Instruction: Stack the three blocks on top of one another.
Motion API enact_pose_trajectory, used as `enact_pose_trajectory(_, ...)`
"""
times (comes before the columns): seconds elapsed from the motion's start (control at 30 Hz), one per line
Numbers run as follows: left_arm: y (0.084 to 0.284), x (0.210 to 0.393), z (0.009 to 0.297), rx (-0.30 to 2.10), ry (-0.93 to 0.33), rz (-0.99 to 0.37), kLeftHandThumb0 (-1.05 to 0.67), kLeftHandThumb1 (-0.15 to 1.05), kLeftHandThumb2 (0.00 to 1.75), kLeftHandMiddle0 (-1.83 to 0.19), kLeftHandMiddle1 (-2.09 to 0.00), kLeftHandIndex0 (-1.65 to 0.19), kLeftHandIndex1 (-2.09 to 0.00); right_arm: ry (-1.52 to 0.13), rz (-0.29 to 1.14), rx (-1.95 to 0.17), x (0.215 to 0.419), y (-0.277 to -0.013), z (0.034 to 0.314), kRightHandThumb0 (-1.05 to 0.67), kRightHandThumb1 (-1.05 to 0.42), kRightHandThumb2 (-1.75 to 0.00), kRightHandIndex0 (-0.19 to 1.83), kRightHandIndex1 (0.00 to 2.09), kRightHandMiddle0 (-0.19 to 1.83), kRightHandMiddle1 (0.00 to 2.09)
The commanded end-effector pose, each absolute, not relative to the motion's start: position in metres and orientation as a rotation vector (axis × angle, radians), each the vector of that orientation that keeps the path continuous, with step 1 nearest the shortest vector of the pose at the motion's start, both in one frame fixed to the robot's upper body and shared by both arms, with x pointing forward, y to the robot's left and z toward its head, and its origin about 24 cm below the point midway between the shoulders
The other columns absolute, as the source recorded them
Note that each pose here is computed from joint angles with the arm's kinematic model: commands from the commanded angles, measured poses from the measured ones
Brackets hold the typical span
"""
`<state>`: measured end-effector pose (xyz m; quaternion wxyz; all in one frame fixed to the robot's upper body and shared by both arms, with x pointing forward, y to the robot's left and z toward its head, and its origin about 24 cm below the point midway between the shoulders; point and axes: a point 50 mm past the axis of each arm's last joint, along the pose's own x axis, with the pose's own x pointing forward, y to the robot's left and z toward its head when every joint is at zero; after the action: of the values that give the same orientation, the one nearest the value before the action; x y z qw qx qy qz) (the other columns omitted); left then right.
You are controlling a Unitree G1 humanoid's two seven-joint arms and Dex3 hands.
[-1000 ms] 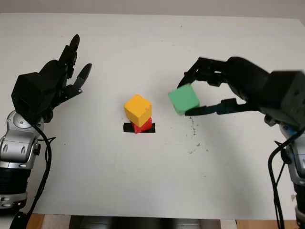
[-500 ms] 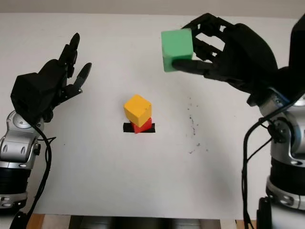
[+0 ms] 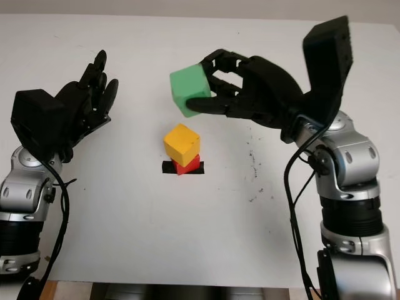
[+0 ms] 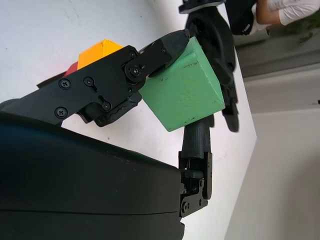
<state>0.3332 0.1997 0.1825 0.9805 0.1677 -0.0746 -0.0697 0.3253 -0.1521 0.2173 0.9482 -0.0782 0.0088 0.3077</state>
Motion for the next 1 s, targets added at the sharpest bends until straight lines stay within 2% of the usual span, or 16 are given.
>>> enact_pose_trajectory(0.0, 0.199, 0.332, 0.192, 0.328, -0.179, -0.139, -0.81, 1.05, 0.71, 0.19, 0.0, 0.19, 0.0, -0.008, 0.64, -0.172, 0.326, -0.149, 0.221, -0.42, -1.0, -0.05, 0.14, 0.04, 0.22, 1.79)
enact_pose_trajectory(0.37, 0.197, 0.334, 0.19, 0.309, -0.169, -0.147, -0.81, 1.05, 0.71, 0.19, -0.01, 0.19, 0.0, 0.036, 0.677, -0.159, 0.327, -0.146, 0.207, -0.44, -0.98, -0.05, 0.15, 0.05, 0.24, 1.8)
enact_pose_trajectory(0.97, 0.198, 0.333, 0.192, 0.321, -0.166, -0.148, -0.81, 1.05, 0.69, 0.19, 0.0, 0.19, 0.0, 0.098, 0.717, -0.139, 0.323, -0.142, 0.189, -0.47, -0.96, -0.05, 0.17, 0.06, 0.3, 1.69)
